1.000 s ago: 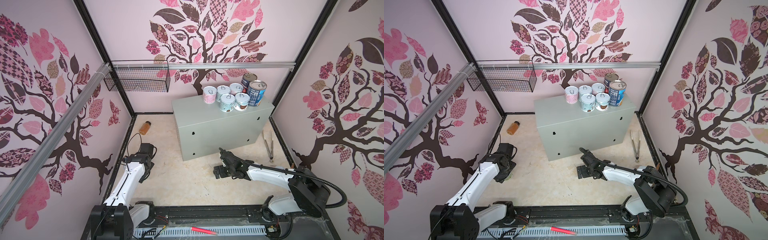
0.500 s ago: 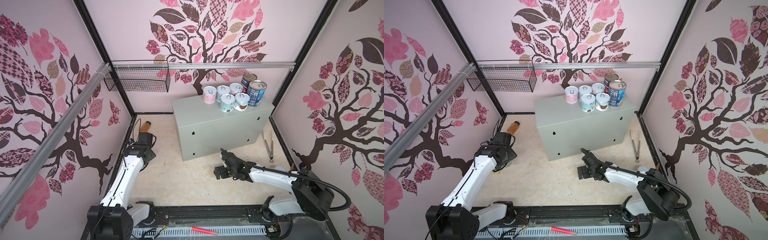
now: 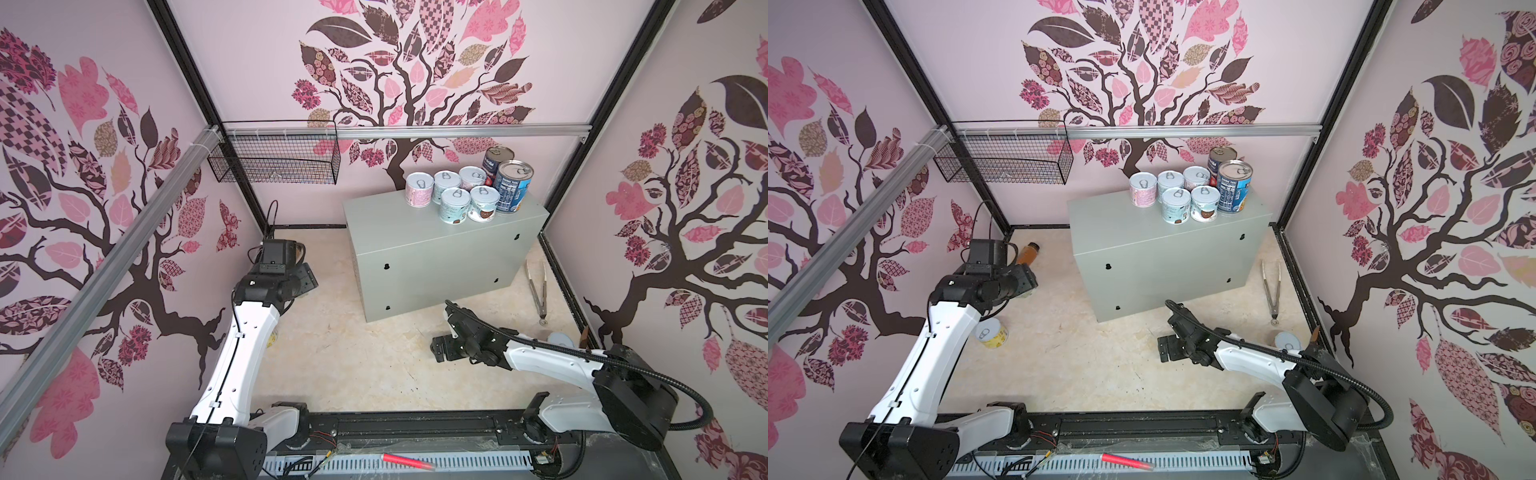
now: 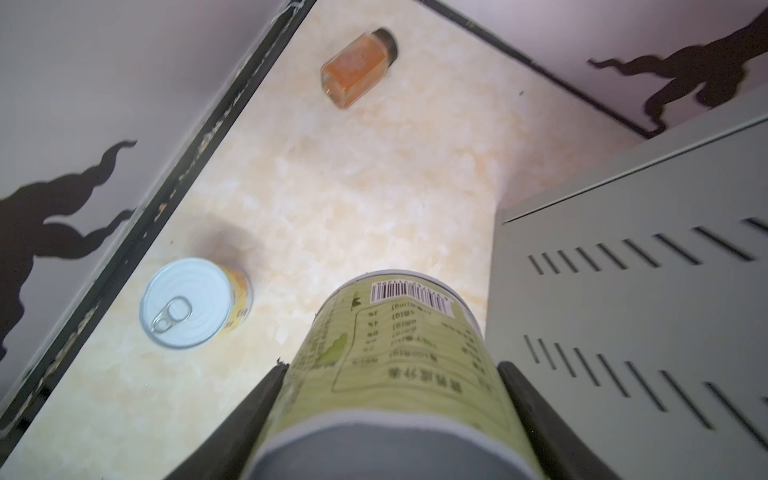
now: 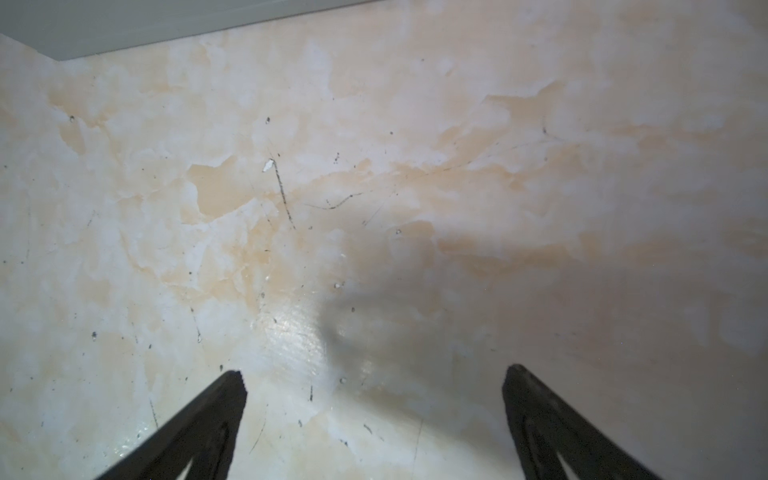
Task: Place and organize the canned foods onto the counter
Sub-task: 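Lift the green-labelled can up toward the cabinet top with the left gripper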
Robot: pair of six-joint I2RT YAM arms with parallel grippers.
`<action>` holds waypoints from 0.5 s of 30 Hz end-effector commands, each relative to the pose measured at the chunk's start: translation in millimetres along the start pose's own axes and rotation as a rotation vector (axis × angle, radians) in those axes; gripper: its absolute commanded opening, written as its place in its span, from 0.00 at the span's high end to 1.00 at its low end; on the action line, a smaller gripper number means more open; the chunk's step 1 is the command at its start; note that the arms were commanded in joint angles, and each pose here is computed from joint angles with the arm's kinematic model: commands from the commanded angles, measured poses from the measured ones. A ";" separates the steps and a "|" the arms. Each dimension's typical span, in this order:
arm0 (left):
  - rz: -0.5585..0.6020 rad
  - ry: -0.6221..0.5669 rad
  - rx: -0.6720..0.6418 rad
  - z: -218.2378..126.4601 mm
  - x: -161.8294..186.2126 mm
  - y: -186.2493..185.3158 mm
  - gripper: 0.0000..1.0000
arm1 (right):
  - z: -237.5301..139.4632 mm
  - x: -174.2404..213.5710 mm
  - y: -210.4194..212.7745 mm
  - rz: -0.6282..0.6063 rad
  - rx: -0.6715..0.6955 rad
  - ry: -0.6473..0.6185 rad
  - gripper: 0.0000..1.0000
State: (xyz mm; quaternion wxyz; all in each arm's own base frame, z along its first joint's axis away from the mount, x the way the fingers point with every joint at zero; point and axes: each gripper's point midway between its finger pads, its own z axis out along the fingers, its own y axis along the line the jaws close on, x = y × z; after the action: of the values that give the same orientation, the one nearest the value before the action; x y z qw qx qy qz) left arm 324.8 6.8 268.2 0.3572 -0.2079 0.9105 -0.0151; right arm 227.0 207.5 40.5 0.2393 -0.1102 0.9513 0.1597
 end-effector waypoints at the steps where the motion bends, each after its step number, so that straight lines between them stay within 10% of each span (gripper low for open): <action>1: 0.066 -0.084 0.114 -34.4 -43.0 -28.9 0.54 | -7.5 0.9 1.6 -0.021 -0.012 -0.006 0.00; 15: 0.278 -0.158 0.256 -123.4 -97.6 -98.9 0.55 | -3.9 3.5 9.6 -0.020 -0.059 0.010 0.00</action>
State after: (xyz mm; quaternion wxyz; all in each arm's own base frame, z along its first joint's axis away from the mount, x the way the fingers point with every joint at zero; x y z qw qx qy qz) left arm 350.0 -47.9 422.1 0.4396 -0.0725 0.8925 -0.0703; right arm 220.9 211.5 40.7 0.2315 -0.1219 0.9489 0.1764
